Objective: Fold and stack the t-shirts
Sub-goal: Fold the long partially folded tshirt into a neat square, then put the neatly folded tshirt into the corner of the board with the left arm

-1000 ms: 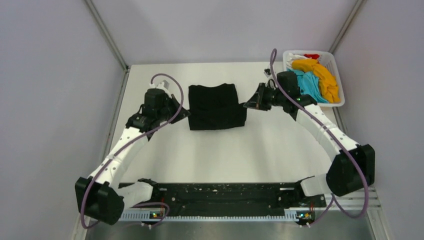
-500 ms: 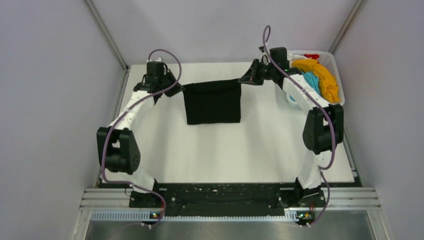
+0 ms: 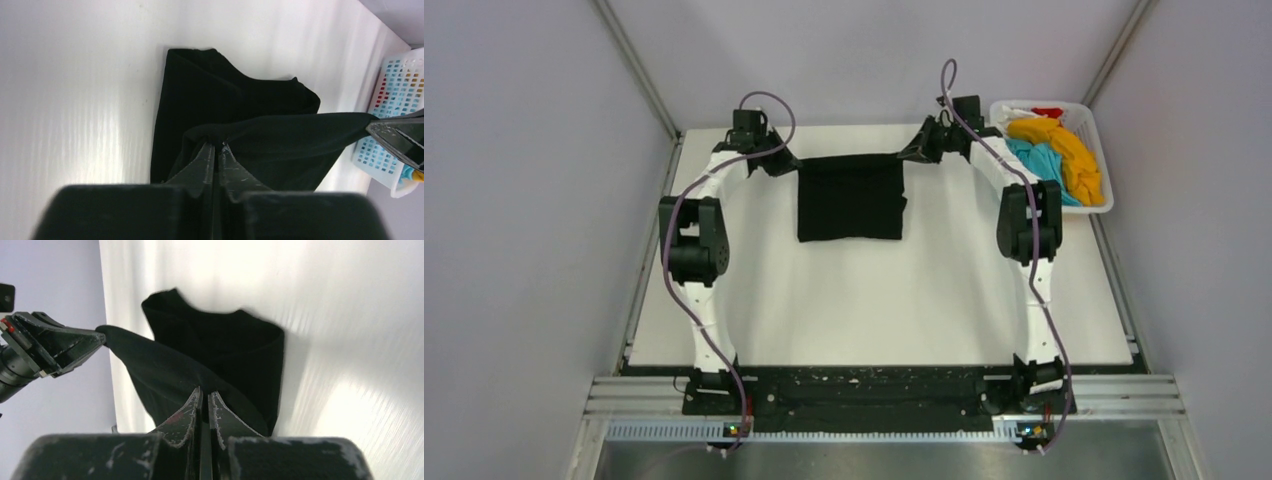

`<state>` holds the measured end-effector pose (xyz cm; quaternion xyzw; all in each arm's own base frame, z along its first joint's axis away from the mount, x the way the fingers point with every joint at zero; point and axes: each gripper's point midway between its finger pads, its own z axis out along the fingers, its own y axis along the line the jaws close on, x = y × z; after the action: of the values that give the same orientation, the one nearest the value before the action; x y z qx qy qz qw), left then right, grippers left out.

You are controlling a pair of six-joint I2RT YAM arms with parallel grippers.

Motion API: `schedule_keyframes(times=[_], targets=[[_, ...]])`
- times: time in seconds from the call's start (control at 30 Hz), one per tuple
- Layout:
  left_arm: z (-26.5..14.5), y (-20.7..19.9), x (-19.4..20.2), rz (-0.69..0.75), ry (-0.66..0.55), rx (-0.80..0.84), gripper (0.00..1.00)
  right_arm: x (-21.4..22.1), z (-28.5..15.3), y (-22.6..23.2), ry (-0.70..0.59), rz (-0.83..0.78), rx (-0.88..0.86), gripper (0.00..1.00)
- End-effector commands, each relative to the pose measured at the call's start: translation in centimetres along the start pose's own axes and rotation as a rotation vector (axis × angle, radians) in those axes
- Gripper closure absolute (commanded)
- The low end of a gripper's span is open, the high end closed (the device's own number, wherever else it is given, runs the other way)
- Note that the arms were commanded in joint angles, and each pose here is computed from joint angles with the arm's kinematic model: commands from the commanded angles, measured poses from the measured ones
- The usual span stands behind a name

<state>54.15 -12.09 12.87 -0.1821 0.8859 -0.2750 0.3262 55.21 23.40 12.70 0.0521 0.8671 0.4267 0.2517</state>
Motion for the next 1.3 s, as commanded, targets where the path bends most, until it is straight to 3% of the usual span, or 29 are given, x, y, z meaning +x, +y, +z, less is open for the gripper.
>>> schedule_keyframes(times=[0.0,0.03,0.07,0.2,0.23,0.37,0.5,0.57,0.9,1.17,1.27], targets=[[1.9,-1.0,-3.3,-0.004,-0.04,0.099,0.82,-4.2,0.7,-1.0,-0.075,-0.034,-0.027,0.9],[2.3,-1.1,-3.7,-0.004,-0.046,0.104,0.76,-4.6,1.2,-1.4,-0.081,-0.038,-0.028,0.84],[2.6,-1.1,-4.1,-0.003,-0.049,0.101,0.64,-5.0,1.5,-1.5,-0.087,-0.037,-0.032,0.71],[1.9,-1.8,-5.2,0.009,-0.063,0.093,0.08,-6.2,1.2,-0.7,-0.107,-0.051,-0.054,0.06],[1.5,-2.0,-5.2,0.012,-0.066,0.094,0.02,-6.3,0.7,-0.1,-0.112,-0.061,-0.056,0.02],[0.3,-1.2,-3.2,0.02,-0.03,0.075,0.01,-5.1,-1.9,0.9,-0.121,-0.103,-0.009,0.01],[-0.3,0.7,1.3,0.024,0.07,0.047,0.01,-2.7,-5.1,2.1,-0.131,-0.175,0.051,0.01],[-0.4,1.6,2.9,0.035,0.098,0.017,0.04,-1.3,-6.5,2.7,-0.134,-0.207,0.07,0.01],[2.1,3.7,8.5,0.044,0.265,-0.049,0.43,3.7,-11.0,2.7,-0.155,-0.231,0.118,0.01],[3.3,6.9,9.2,0.069,0.288,-0.234,1.0,4.6,-13.0,2.5,-0.188,-0.254,0.163,0.01],[2.5,8.2,7.0,0.132,0.231,-0.342,1.0,4.6,-13.5,2.4,-0.191,-0.266,0.179,0.01]])
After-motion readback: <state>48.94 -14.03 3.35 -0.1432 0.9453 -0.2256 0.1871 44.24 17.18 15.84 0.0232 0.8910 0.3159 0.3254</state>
